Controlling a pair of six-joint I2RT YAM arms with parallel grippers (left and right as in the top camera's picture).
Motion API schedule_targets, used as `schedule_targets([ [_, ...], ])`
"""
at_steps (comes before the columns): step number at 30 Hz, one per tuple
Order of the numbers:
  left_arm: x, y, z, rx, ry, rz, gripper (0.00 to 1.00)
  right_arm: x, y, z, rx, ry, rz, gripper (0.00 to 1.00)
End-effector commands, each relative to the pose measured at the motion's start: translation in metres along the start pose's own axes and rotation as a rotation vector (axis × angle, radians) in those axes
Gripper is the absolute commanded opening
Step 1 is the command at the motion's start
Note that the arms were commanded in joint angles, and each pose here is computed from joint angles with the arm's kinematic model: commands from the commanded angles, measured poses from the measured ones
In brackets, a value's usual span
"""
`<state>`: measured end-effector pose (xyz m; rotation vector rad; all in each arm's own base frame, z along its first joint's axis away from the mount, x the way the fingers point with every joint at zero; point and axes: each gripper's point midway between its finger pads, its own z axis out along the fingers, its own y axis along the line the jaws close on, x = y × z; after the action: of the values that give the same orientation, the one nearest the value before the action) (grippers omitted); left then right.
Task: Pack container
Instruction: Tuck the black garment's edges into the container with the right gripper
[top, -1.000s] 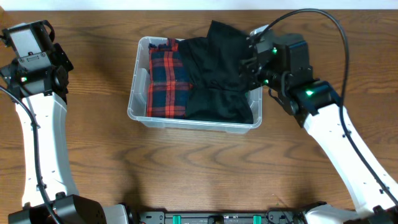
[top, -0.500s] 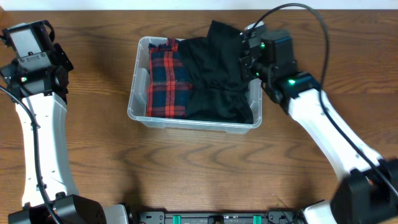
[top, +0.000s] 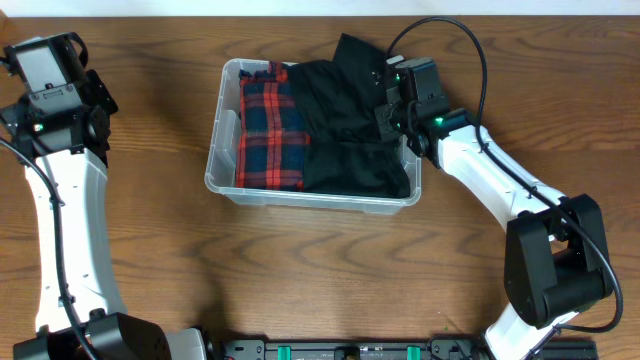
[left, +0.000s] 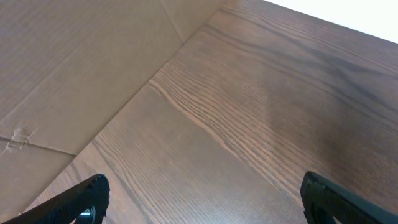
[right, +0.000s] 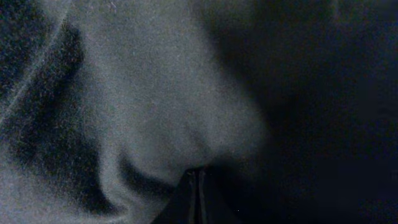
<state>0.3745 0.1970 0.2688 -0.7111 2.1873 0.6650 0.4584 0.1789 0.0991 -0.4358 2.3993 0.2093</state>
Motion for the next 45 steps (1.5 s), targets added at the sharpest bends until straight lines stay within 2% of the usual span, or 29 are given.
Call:
schedule_targets([
  [1,0.003,0.002,0.003,-0.013,0.008,-0.011,0.98,0.03,0.0,0.016,-0.004,0.093,-0.013,0.01],
  [4,0.003,0.002,0.003,-0.013,0.008,-0.011,0.98,-0.002,0.014,-0.011,-0.059,0.009,-0.022,0.01],
  [11,0.003,0.002,0.003,-0.013,0.008,-0.011,0.98,-0.087,0.033,-0.097,-0.094,-0.303,-0.065,0.01],
  [18,0.003,0.002,0.003,-0.013,0.008,-0.011,0.98,-0.111,0.036,-0.106,-0.1,-0.41,-0.078,0.01],
  [26,0.003,0.002,0.003,-0.013,0.008,-0.011,0.98,-0.095,0.062,-0.051,-0.127,-0.363,-0.225,0.01],
  [30,0.003,0.002,0.003,-0.013,0.008,-0.011,0.98,-0.059,0.071,0.0,-0.142,-0.248,-0.249,0.01],
  [34,0.003,0.002,0.003,-0.013,0.008,-0.011,0.98,-0.006,0.069,0.057,-0.146,-0.095,-0.245,0.01],
  [37,0.003,0.002,0.003,-0.013,0.008,-0.011,0.98,0.023,0.067,0.079,-0.15,-0.012,-0.242,0.01],
  [45,0.003,0.002,0.003,-0.013,0.008,-0.011,0.98,-0.008,0.073,0.051,-0.15,-0.072,-0.251,0.01],
])
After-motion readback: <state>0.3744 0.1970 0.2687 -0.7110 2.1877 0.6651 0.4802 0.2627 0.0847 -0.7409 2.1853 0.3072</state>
